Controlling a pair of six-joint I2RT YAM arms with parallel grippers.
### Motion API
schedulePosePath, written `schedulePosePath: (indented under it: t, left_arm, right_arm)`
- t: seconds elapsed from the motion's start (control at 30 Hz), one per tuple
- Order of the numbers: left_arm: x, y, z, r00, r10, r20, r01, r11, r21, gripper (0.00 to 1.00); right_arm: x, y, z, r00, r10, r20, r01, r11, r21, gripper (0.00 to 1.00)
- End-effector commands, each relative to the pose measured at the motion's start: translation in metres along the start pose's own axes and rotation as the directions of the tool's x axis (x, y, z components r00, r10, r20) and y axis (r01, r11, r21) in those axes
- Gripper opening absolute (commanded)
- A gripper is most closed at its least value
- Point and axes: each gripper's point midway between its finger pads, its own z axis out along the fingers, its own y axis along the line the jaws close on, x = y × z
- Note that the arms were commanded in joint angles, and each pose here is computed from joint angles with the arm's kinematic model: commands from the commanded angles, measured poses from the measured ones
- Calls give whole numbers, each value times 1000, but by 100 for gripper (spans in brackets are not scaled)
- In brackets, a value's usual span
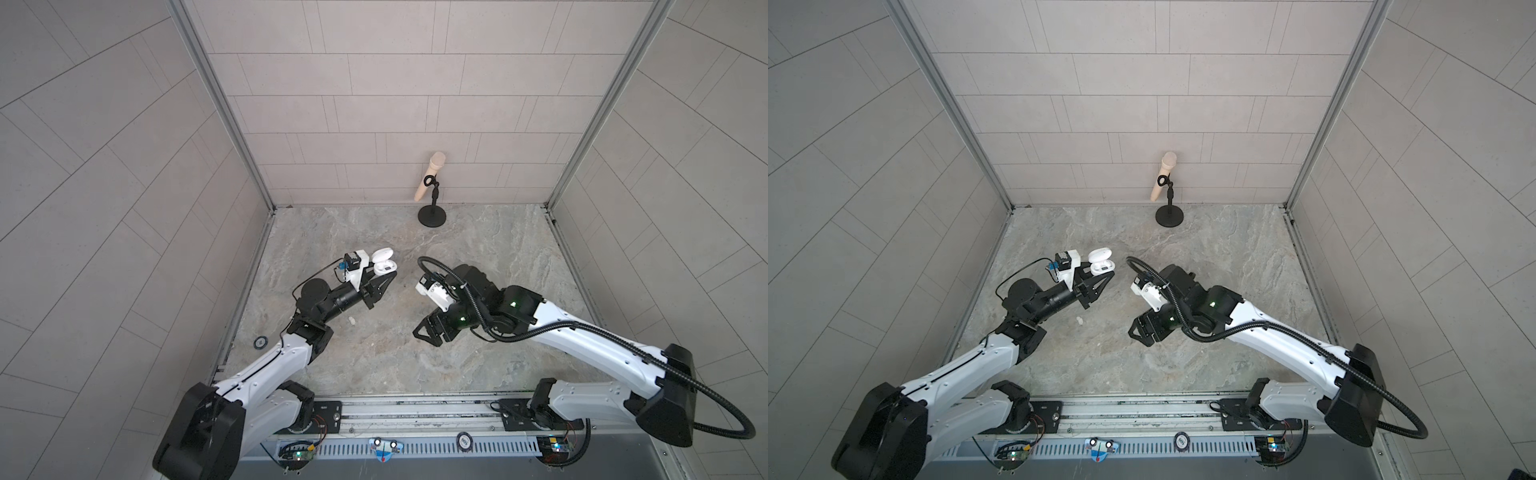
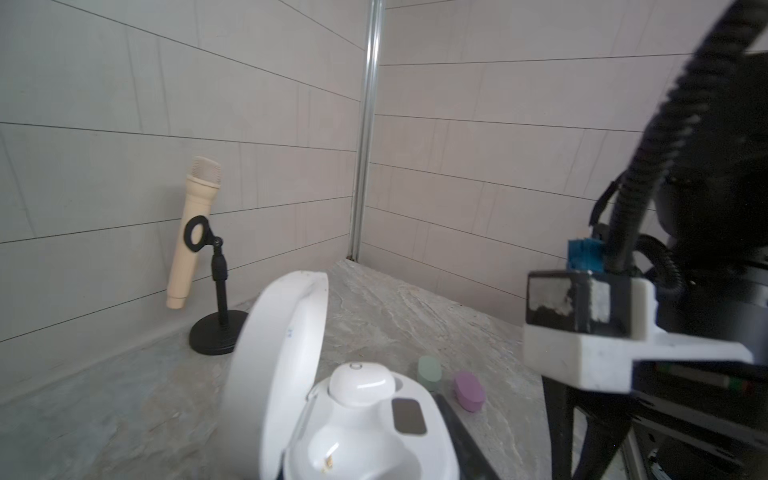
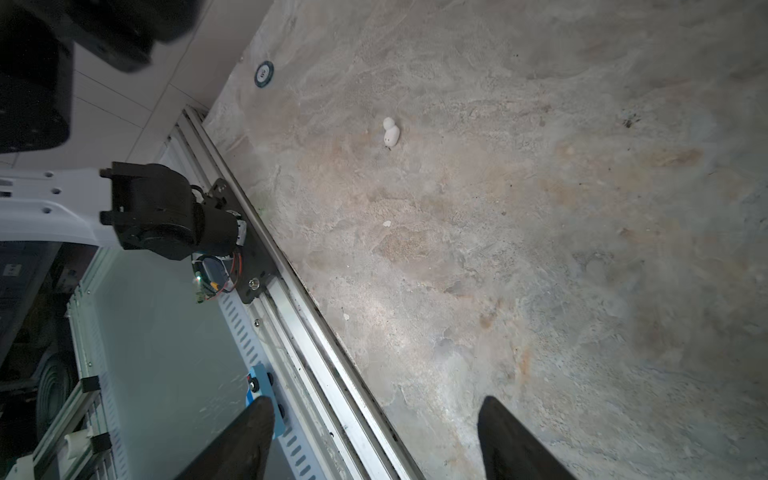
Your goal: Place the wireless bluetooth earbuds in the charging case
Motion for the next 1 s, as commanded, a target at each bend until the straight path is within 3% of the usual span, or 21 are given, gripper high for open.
schedulePosePath:
  t: [0.0,0.27,0.47,0.97]
  left_arm:
    - [-16,23,-2,999,36,27,-34,998,-57,13]
    - [-36,72,-4,998,57,41,-51,990,-134,13]
    - [-49,100,-3,997,60,45,-52,987,-154,13]
    - [-57,141,4,998,22,59,-13,989,-144,13]
  right_arm:
    - [-13,-6,24,998,-68,13,67,996,52,79]
    - [-19,-18,95,974,-188,-128,209,962,178,78]
    - [-24,-13,144,940,-254,-227,301,932,201,77]
    - [-55,-7,212,892,-307,-332,389,894,220,73]
